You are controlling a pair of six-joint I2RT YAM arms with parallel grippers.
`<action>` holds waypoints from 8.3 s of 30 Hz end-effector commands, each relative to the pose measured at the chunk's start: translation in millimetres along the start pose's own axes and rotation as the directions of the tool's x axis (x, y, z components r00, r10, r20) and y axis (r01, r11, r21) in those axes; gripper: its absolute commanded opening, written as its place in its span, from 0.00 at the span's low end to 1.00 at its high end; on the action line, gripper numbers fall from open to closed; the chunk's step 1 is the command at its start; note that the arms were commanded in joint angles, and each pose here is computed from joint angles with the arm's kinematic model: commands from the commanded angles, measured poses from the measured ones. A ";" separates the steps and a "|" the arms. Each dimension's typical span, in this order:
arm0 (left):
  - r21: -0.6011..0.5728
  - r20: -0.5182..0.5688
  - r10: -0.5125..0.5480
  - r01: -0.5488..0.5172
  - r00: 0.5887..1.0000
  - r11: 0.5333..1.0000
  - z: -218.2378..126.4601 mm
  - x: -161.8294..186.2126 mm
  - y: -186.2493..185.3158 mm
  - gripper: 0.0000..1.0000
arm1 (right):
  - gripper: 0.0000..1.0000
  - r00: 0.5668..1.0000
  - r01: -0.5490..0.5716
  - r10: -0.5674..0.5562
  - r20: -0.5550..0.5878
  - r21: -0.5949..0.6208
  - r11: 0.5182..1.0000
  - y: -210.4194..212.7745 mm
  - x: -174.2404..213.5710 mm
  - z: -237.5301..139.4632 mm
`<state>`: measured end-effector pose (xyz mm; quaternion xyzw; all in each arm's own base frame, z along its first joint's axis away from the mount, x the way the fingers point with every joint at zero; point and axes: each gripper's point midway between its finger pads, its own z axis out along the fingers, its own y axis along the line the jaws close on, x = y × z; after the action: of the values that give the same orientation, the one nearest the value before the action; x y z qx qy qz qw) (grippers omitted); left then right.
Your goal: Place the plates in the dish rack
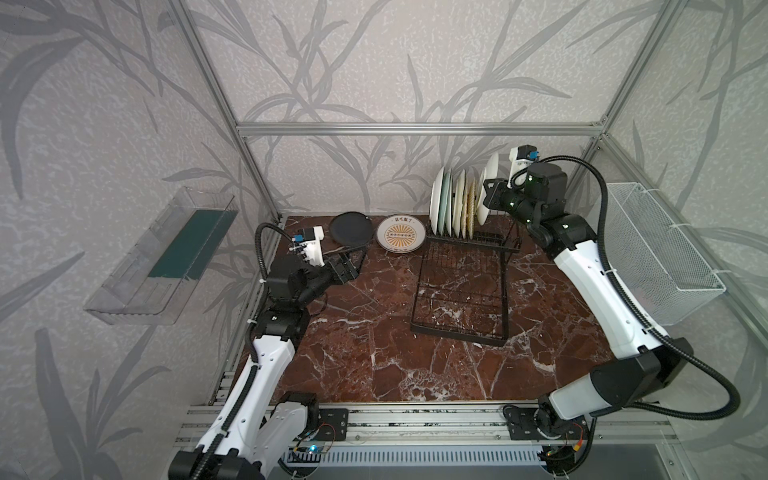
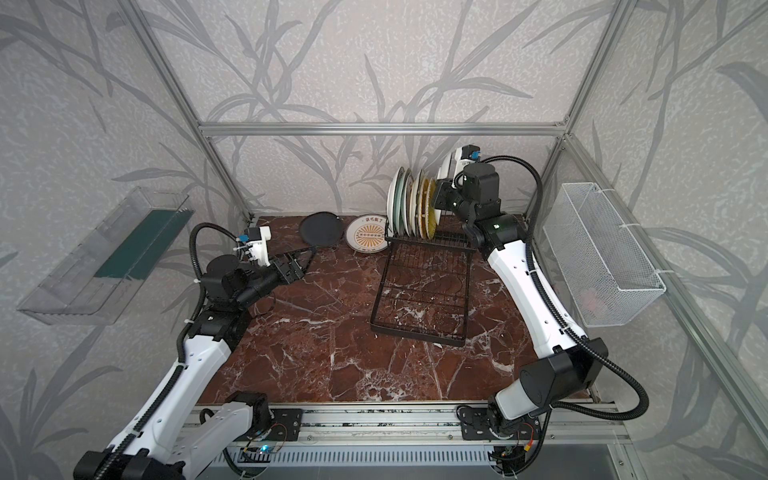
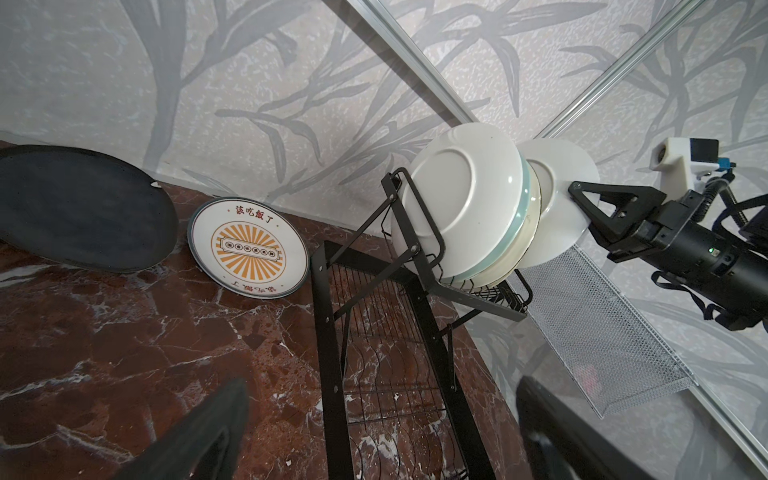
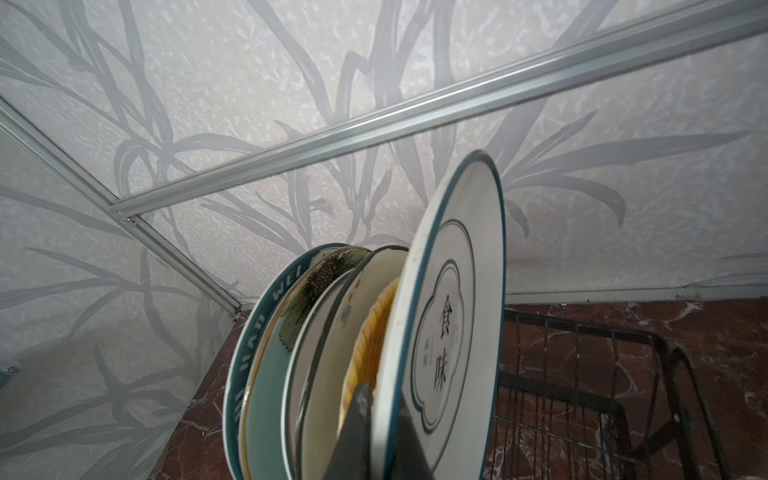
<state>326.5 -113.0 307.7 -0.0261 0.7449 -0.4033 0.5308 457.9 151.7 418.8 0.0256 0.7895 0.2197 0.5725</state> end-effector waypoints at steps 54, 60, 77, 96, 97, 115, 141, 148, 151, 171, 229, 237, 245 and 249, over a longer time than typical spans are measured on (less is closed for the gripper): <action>-0.008 0.011 -0.018 0.018 1.000 1.000 14.6 4.3 22.5 0.99 | 0.42 0.997 -0.029 0.025 -0.071 -0.053 0.998 -6.9 20.7 -6.2; -0.068 -0.003 -0.104 0.104 0.995 0.992 20.6 7.1 37.0 0.99 | 0.55 0.999 -0.019 0.016 -0.037 -0.079 0.997 2.0 5.1 -25.0; -0.465 0.094 -0.518 0.497 0.850 0.732 83.9 26.5 170.6 0.81 | 0.90 0.997 -0.069 0.076 0.029 -0.194 0.979 9.0 40.7 -104.9; -0.662 0.111 -0.610 0.516 0.785 0.544 164.7 45.7 326.6 0.60 | 0.96 0.991 0.010 -0.045 -0.123 -0.269 0.963 27.0 129.3 -130.8; -0.660 0.115 -0.610 0.519 0.784 0.543 166.7 45.2 330.8 0.60 | 0.96 0.991 0.011 -0.045 -0.123 -0.270 0.963 26.9 129.8 -131.4; -0.651 0.184 -0.655 0.590 0.733 0.477 190.7 65.7 385.6 0.39 | 0.96 0.988 0.018 -0.059 -0.144 -0.266 0.964 29.5 134.0 -130.2; -0.365 0.312 -0.649 0.718 0.694 0.593 134.3 29.2 334.7 0.00 | 0.96 0.984 0.000 -0.054 -0.170 -0.305 0.952 36.4 148.4 -120.3; -0.232 0.321 -0.653 0.725 0.686 0.648 105.3 25.6 304.4 0.00 | 0.97 0.978 0.037 -0.103 -0.179 -0.339 0.940 45.5 162.0 -115.0; -0.204 0.327 -0.638 0.711 0.697 0.673 94.4 23.3 292.3 0.00 | 0.97 0.975 0.046 -0.121 -0.184 -0.371 0.928 52.8 169.9 -111.1; 0.008 0.339 -0.659 0.698 0.672 0.716 59.9 19.3 244.6 0.00 | 0.99 0.894 0.333 -0.446 -0.053 -0.589 0.737 116.7 232.9 -96.0; -0.189 0.243 -0.679 0.720 0.693 0.667 3.7 6.8 106.0 0.00 | 0.72 -0.108 0.993 -0.950 0.292 -0.023 -0.119 260.3 337.1 90.0; -0.186 0.234 -0.683 0.721 0.692 0.667 3.1 7.1 99.8 0.00 | 0.58 -0.112 0.993 -0.953 0.282 -0.001 -0.117 260.5 337.0 100.5; -0.170 0.219 -0.687 0.720 0.693 0.672 4.9 3.5 91.5 0.00 | 0.34 -0.110 0.993 -0.944 0.312 0.003 -0.115 263.1 336.9 101.8; -0.164 0.215 -0.684 0.716 0.697 0.678 4.4 0.5 87.5 0.00 | 0.10 -0.107 0.993 -0.938 0.329 -0.004 -0.115 266.3 337.7 100.5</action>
<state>362.9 -28.7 187.5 -0.4726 0.6994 -0.4042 0.3523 370.3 515.0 176.8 -0.6410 0.4443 -0.1853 0.5978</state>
